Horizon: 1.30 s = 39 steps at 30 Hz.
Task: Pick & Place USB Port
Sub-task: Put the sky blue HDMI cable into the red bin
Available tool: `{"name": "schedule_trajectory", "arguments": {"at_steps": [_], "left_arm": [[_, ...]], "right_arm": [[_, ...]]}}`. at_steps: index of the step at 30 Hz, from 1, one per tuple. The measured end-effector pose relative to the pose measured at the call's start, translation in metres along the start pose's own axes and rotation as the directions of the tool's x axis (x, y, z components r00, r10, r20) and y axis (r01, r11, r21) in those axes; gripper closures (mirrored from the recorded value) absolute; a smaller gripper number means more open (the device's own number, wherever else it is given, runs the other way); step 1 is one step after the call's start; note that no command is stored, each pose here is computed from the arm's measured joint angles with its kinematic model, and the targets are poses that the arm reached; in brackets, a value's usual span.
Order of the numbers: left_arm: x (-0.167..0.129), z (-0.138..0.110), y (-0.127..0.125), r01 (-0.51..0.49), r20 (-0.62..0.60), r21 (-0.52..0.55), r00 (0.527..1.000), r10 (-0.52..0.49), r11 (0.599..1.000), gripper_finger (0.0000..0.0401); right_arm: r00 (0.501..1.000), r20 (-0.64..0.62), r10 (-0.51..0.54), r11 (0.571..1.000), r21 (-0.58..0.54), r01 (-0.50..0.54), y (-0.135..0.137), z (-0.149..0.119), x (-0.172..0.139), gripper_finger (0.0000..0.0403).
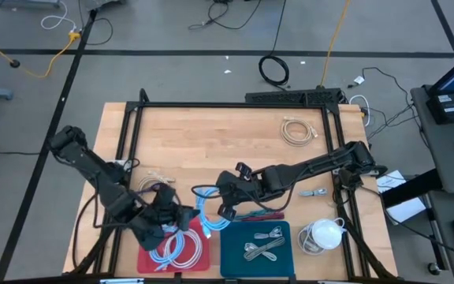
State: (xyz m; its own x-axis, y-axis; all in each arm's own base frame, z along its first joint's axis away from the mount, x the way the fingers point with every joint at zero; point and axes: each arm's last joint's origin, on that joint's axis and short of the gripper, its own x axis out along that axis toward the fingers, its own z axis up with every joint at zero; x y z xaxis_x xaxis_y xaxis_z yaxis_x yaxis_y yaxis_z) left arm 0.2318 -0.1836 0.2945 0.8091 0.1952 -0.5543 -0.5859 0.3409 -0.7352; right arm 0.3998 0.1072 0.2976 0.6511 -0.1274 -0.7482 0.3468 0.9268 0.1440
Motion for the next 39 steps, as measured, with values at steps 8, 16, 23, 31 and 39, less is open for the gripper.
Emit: {"name": "schedule_trajectory", "arguments": {"at_steps": [8,16,23,31,39], "left_arm": [[0.016,0.015,-0.006,-0.003,-0.042,0.029,0.999,0.004,1.0,0.0201],[0.025,0.023,-0.008,-0.028,-0.16,-0.027,0.987,0.024,0.999,0.0288],[0.017,0.018,-0.006,-0.037,-0.199,-0.04,0.98,0.028,0.999,0.0345],[-0.041,-0.038,0.008,0.029,-0.187,-0.246,0.979,-0.077,0.969,0.0345],[-0.025,-0.105,0.043,0.013,-0.07,-0.279,0.997,-0.034,0.96,0.0345]], "right_arm": [[1.0,0.007,0.005,1.0,-0.002,-0.005,0.0,0.001,0.0,0.0374],[1.0,0.014,0.01,1.0,-0.027,-0.009,0.001,0.001,0.0,0.0374],[0.989,0.106,0.1,0.993,-0.075,-0.093,0.003,0.014,-0.019,0.0289],[0.903,0.15,0.403,0.913,-0.131,-0.386,-0.004,0.03,-0.095,0.022],[0.882,0.224,0.415,0.904,-0.206,-0.374,-0.001,0.014,-0.161,0.0222]]}}
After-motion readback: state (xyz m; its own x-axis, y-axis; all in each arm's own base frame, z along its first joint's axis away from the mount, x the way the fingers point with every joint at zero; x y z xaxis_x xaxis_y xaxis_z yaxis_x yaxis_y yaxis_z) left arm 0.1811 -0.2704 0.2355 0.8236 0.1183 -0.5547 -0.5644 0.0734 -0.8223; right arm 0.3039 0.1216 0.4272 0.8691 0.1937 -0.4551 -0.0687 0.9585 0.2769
